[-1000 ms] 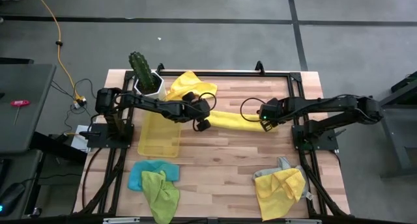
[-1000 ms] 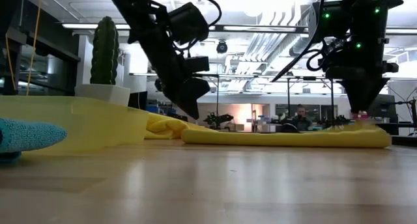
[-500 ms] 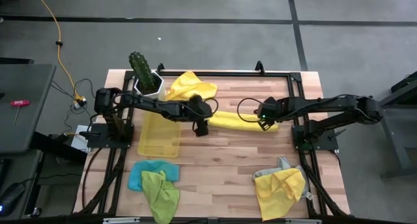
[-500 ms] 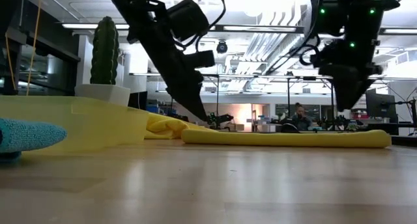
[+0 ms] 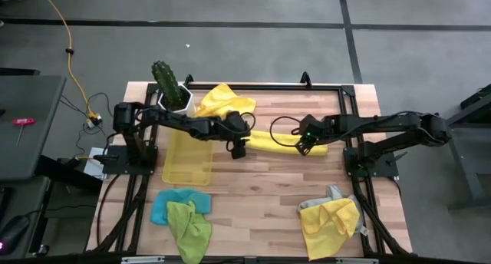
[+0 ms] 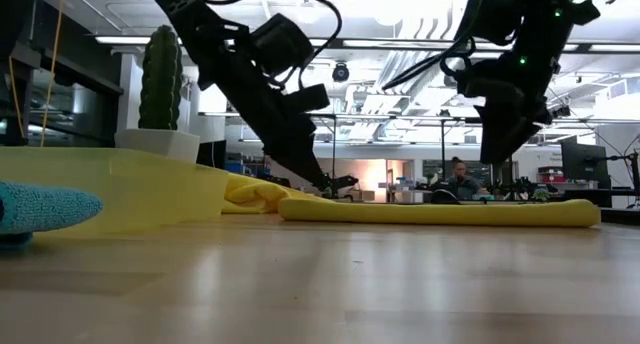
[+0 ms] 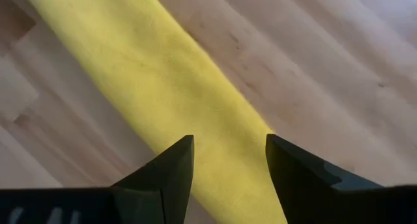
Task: Fold microfiber towels
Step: Fold the top right yellow microfiber towel
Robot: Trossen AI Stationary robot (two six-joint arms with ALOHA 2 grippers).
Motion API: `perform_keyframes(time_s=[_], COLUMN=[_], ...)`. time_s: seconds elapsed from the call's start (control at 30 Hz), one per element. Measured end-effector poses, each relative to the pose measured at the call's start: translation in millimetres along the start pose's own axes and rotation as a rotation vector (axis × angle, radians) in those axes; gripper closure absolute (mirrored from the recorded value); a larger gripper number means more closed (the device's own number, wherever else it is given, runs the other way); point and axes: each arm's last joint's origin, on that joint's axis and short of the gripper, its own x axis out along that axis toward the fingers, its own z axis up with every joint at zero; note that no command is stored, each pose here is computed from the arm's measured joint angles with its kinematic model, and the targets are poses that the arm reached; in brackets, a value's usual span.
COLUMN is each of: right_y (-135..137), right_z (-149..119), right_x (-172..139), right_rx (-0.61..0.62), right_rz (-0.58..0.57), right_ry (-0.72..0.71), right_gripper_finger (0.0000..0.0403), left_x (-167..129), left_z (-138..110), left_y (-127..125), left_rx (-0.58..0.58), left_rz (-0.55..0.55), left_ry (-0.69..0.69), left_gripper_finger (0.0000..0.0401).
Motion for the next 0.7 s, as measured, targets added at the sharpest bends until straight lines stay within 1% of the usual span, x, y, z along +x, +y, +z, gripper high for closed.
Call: perform_keyframes(time_s=[0.17,0.33,0.57,0.7], right_y=[-3,-8,-7,-6], right_z=[-17,-30,-32,-29], right_x=[22,38,43,42], right_rx=[0.083,0.14,0.147,0.144], right_rz=[0.072,0.079,0.105,0.123], right_ry=[0.03,0.024,-0.01,-0.033], right_gripper_finger=[0.0219,0.0219,0.0219,0.0219], left_x=[5,12,15,15], left_z=[-3,-9,-11,-12], left_y=[1,-1,-2,-2], left_rx=[-0.011,-0.013,-0.001,0.018], left_rz=[0.005,0.001,0.001,0.0], left_ry=[0.016,0.047,0.055,0.063], left_gripper_finger=[0.0266,0.0266,0.0267,0.0278])
